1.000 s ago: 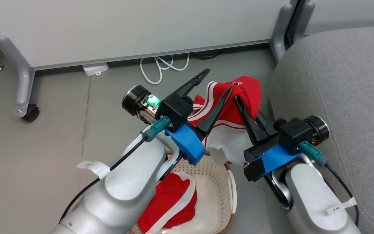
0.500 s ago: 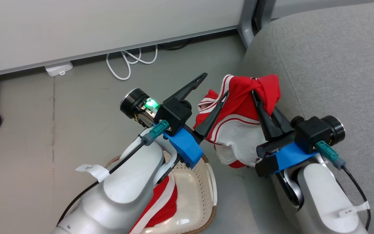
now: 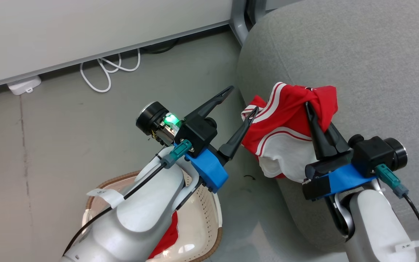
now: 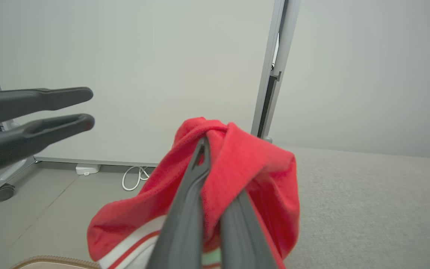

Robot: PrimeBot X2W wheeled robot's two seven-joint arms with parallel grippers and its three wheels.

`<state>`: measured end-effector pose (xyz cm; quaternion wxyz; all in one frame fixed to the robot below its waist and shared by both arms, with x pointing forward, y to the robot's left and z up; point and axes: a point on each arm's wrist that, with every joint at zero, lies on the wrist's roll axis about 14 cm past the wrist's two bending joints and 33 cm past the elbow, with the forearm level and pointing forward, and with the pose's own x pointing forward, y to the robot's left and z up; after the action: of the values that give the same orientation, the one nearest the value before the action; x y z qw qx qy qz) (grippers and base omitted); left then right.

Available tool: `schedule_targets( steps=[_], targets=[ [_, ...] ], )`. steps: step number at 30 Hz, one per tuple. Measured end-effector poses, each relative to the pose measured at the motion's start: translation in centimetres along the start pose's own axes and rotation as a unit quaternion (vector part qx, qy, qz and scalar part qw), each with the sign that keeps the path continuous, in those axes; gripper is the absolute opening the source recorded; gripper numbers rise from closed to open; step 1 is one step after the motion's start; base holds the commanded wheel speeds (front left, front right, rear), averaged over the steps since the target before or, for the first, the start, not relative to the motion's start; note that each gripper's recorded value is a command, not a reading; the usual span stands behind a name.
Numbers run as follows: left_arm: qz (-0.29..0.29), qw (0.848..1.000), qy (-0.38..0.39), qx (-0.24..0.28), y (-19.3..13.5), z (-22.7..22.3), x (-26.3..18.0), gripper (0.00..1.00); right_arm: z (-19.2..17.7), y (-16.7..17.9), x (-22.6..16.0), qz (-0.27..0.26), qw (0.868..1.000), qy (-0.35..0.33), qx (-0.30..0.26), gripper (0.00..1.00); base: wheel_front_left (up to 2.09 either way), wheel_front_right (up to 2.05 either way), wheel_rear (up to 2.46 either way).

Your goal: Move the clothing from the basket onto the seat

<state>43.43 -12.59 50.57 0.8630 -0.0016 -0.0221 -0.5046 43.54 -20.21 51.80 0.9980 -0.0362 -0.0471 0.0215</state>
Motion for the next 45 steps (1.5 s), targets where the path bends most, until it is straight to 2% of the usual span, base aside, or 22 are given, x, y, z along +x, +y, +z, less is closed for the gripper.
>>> schedule_targets(
  steps=[8, 20, 27, 35, 45],
  targets=[
    [-0.027, 1.000, -0.008, -0.007, -1.8, 0.1, 1.1, 1.00, -0.8, -2.2, -1.9, -0.035, 0.999, 0.015, -0.006, 0.00, 0.00, 0.00, 0.00],
    [-0.030, 0.999, -0.013, -0.006, -1.7, 0.0, 1.3, 1.00, -0.2, -3.5, -2.0, -0.055, 0.998, 0.004, -0.010, 0.00, 0.00, 0.00, 0.00],
    [-0.022, 1.000, -0.014, -0.011, -0.6, -1.0, 1.4, 1.00, 3.5, -5.4, 1.2, -0.072, 0.995, -0.058, -0.025, 0.00, 0.00, 0.00, 0.00],
    [-0.009, 1.000, -0.003, -0.021, 1.7, -4.0, 1.7, 1.00, 8.2, -8.3, 6.5, -0.093, 0.983, -0.133, -0.082, 0.00, 0.00, 0.00, 0.00],
    [-0.002, 0.999, 0.028, -0.045, 4.5, -10.3, 1.9, 1.00, 9.9, -14.2, 11.3, -0.136, 0.963, -0.166, -0.165, 0.00, 0.00, 0.00, 0.00]
  ],
)
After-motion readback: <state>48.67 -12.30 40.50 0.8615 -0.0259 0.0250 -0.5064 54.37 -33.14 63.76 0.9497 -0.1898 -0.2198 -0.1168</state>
